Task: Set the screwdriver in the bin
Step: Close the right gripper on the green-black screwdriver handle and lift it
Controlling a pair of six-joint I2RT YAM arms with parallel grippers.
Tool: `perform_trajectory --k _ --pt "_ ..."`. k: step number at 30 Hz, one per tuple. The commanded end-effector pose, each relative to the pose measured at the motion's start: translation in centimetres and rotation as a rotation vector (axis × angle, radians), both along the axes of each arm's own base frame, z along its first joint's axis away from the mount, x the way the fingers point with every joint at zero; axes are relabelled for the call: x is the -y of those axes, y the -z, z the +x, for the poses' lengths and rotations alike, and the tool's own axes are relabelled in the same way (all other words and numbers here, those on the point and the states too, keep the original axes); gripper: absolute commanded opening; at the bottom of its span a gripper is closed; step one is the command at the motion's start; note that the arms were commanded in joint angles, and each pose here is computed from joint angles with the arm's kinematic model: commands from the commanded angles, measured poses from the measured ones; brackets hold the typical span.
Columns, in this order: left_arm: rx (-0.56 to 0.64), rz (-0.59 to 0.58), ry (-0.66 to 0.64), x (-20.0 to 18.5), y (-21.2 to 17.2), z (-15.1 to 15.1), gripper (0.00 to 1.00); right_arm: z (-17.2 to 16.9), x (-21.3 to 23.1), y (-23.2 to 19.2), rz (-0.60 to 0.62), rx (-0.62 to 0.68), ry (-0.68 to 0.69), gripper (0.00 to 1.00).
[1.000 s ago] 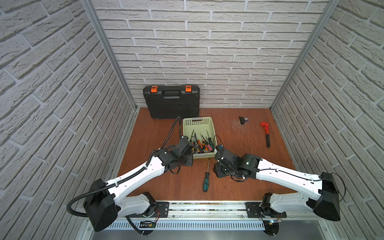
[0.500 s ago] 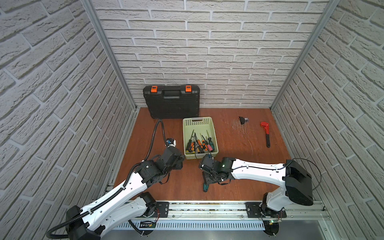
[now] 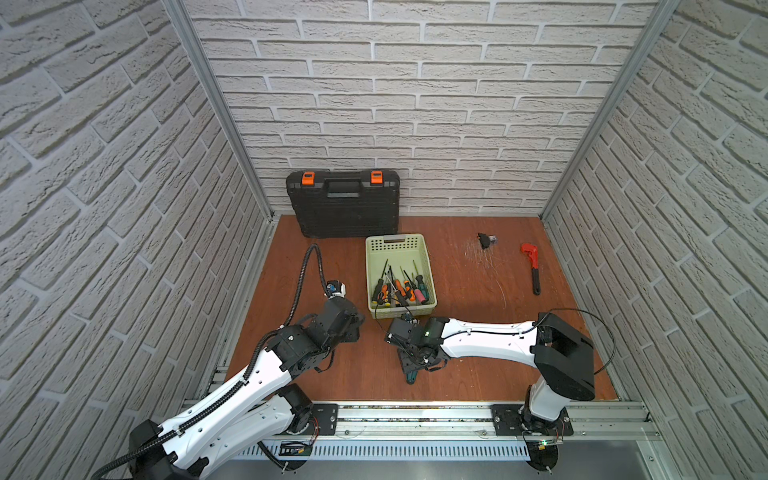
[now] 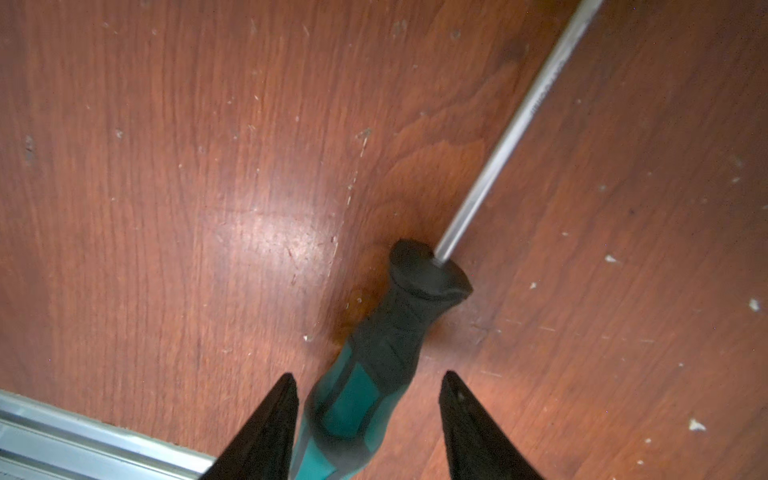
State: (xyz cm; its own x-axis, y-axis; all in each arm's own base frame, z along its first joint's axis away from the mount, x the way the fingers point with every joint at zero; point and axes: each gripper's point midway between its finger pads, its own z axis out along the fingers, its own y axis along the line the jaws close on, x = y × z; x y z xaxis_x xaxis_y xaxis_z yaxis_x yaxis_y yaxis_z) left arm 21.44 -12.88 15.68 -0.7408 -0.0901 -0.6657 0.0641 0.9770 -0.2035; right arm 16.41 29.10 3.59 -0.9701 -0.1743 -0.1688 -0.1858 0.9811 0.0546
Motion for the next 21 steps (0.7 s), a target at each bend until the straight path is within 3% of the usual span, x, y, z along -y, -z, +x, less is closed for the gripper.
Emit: perform_trajectory --k 1,5,16,21 --pt "0.009 0.011 -0.027 -0.6 -0.1 0.3 0.54 0.1 0.9 0.7 -0.044 0.006 -0.004 0.55" --pt "-0.005 0.015 -0.028 -0.5 0.0 0.4 0.55 0.4 1.1 1.3 -0.033 0.000 0.009 0.46" --pt "-0.025 0.040 -0.028 -0.7 0.0 0.6 0.55 0.1 1.4 2.5 -0.028 -0.031 0.008 0.36" --pt "-0.038 0.054 -0.025 -0.9 0.2 0.4 0.55 -0.4 2.4 2.4 -0.042 -0.038 0.009 0.17"
